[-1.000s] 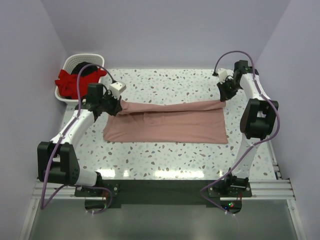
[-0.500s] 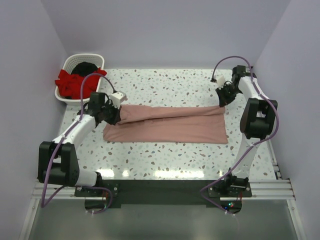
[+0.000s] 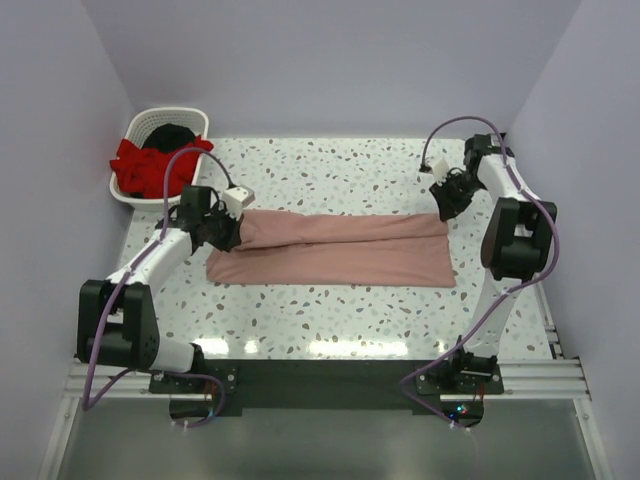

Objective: Fold and stack the t-shirts
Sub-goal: Fold the tshirt

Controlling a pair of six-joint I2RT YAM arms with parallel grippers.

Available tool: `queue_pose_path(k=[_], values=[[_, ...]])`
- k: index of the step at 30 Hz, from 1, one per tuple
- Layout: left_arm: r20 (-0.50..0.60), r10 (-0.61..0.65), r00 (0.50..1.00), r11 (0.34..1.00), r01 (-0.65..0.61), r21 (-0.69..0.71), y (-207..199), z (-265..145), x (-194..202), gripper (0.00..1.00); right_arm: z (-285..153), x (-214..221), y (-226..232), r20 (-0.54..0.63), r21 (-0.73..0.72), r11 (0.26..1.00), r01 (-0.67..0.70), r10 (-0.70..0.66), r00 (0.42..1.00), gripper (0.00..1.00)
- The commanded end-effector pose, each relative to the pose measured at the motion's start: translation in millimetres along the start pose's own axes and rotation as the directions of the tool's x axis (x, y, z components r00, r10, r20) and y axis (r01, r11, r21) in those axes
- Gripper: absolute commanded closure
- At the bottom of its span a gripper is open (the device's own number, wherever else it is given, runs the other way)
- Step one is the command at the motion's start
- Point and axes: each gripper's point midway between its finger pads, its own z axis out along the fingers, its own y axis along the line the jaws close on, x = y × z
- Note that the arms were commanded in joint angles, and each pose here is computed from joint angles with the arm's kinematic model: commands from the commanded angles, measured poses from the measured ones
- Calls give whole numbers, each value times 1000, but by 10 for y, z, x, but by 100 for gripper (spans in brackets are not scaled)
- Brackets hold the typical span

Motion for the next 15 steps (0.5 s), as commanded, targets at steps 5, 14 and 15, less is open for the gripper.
queue_pose_path(k=[5,14,15], values=[[-57,79,995,997,-77,29,-33,-6,198,94,-331,77,139,-25,15,996,88,-88,996,69],[-87,174,981,983,-168,67,-80,-67,314,57,-382,-18,201,-26,2,999,52,-52,998,50],[-87,174,981,983,-167,76,-91,-65,306,57,-357,-56,215,-30,2,999,52,-52,998,50]])
